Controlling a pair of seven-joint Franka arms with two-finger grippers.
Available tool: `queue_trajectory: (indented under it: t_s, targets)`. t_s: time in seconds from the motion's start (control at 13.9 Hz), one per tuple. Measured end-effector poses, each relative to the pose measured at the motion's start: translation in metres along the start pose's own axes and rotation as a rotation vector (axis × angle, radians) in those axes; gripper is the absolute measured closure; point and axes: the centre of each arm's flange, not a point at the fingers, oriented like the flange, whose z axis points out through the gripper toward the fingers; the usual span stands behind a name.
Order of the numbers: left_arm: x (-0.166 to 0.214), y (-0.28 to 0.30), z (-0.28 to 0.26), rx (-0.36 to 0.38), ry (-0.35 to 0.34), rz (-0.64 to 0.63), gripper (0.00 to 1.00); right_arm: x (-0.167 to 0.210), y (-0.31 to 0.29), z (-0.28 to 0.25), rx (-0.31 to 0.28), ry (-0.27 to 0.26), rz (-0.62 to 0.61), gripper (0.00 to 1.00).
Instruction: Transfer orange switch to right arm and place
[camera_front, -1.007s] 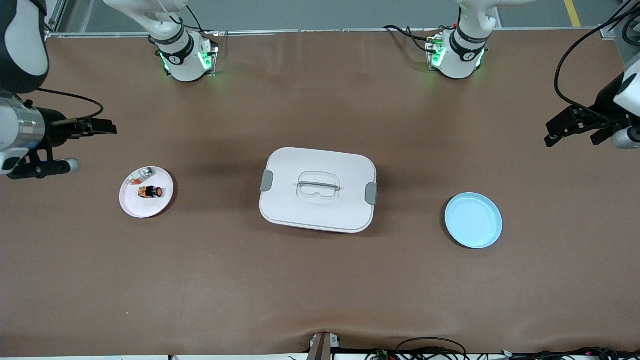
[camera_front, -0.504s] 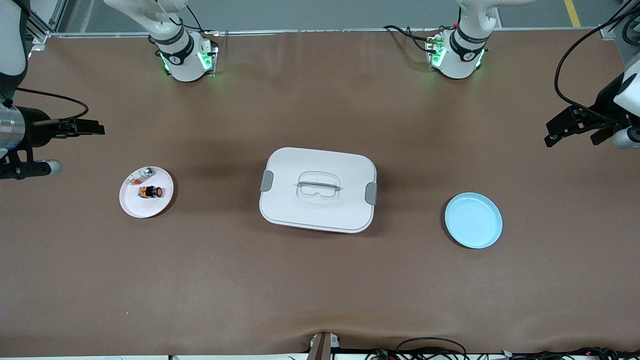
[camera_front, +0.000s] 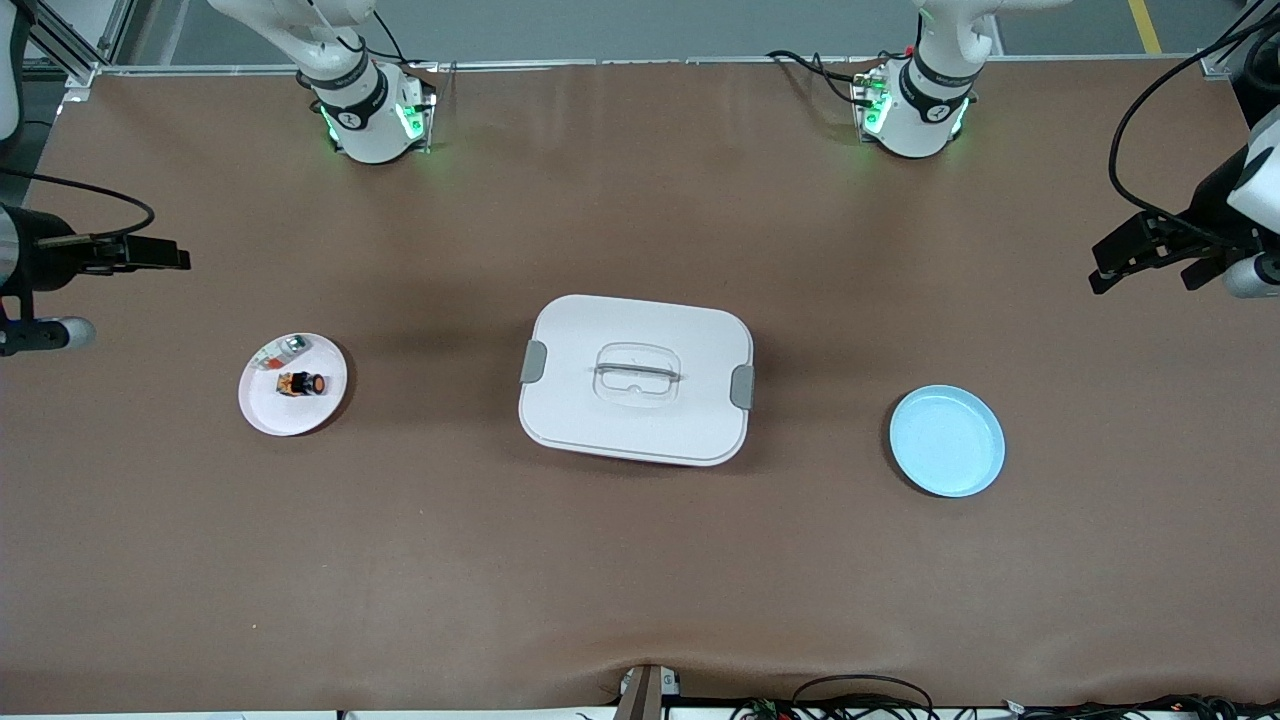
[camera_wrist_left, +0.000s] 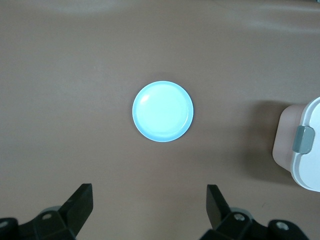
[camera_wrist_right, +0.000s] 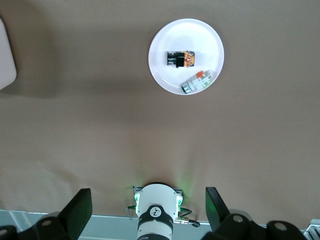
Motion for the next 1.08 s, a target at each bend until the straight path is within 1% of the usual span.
queue_trajectory:
  t_s: [0.14, 0.29, 0.43, 0.65, 0.79, 1.08]
  targets:
    - [0.000, 0.000, 0.000, 0.000, 0.000, -0.001, 0.00, 0.003, 0.019, 0.006, 0.013, 0.002, 0.028, 0.00]
    - [0.000, 0.000, 0.000, 0.000, 0.000, -0.001, 0.00, 0.004, 0.018, 0.006, 0.014, 0.008, 0.025, 0.00]
    - [0.000, 0.000, 0.000, 0.000, -0.001, -0.001, 0.00, 0.005, 0.002, -0.002, 0.006, 0.051, -0.003, 0.00]
    - [0.000, -0.001, 0.000, 0.000, -0.001, -0.001, 0.00, -0.005, -0.052, -0.018, -0.032, 0.110, -0.072, 0.00]
    - [0.000, -0.001, 0.000, 0.000, -0.001, -0.001, 0.00, -0.014, -0.071, -0.025, -0.044, 0.130, -0.047, 0.00]
    - [0.000, -0.001, 0.000, 0.000, -0.001, -0.001, 0.00, -0.021, -0.064, -0.031, -0.040, 0.144, 0.069, 0.00]
